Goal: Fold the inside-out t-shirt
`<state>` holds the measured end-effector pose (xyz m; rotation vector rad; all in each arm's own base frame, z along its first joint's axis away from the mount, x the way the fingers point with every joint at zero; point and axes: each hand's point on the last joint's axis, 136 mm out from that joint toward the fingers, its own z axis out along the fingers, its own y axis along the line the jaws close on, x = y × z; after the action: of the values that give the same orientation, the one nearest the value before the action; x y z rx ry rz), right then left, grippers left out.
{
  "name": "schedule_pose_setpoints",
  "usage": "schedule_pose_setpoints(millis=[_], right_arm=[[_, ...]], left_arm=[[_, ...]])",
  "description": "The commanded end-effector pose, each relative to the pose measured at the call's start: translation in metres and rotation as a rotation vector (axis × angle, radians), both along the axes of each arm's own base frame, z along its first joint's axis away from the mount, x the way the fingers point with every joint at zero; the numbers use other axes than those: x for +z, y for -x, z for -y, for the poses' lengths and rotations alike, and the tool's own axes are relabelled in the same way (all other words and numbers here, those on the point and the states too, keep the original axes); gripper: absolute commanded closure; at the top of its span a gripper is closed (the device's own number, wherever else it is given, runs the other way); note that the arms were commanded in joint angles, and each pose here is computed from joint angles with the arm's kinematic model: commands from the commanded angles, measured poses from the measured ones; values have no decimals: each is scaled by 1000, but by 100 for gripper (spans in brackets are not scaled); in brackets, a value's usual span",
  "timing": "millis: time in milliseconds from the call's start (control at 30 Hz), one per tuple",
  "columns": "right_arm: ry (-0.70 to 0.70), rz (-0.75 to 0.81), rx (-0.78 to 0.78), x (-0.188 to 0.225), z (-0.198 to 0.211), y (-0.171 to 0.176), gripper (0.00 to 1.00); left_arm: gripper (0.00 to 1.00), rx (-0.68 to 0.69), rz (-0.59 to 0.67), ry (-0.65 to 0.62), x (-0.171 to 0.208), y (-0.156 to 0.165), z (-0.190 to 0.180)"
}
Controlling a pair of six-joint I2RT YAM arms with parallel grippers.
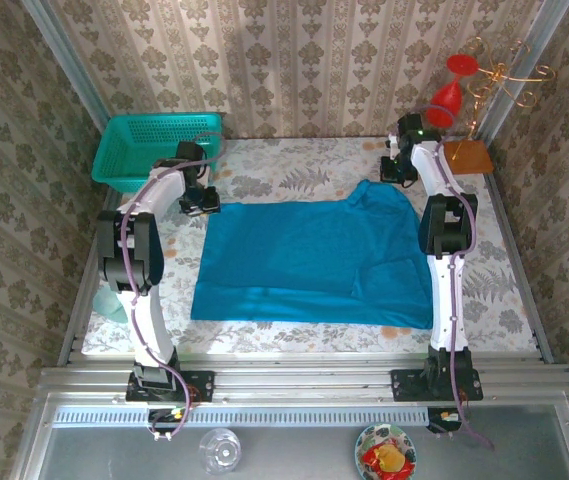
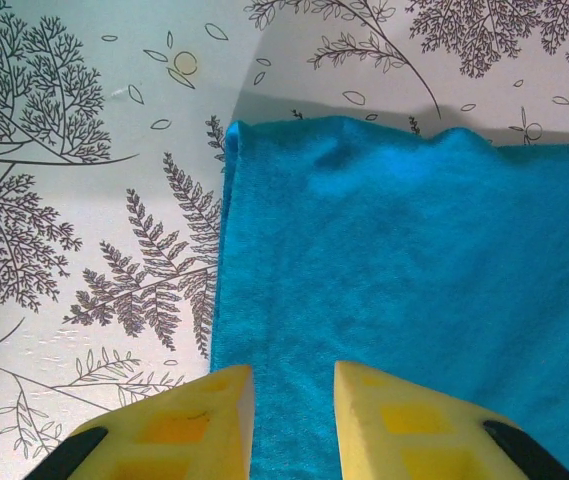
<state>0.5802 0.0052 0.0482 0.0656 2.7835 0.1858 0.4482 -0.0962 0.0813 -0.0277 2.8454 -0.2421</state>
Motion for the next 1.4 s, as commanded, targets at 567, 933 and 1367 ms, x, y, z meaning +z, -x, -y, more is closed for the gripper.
schedule_pose_setpoints(millis=[567, 933, 1367], right_arm=[[6, 20, -3, 50, -9, 16, 100], [29, 14, -9, 59, -7, 23, 100], [46, 18, -15, 69, -5, 27, 100]], left_arm=[[67, -40, 66, -127, -22, -53, -11], [71, -34, 93, -79, -39, -75, 3], [73, -24, 182, -103, -15, -74, -1]])
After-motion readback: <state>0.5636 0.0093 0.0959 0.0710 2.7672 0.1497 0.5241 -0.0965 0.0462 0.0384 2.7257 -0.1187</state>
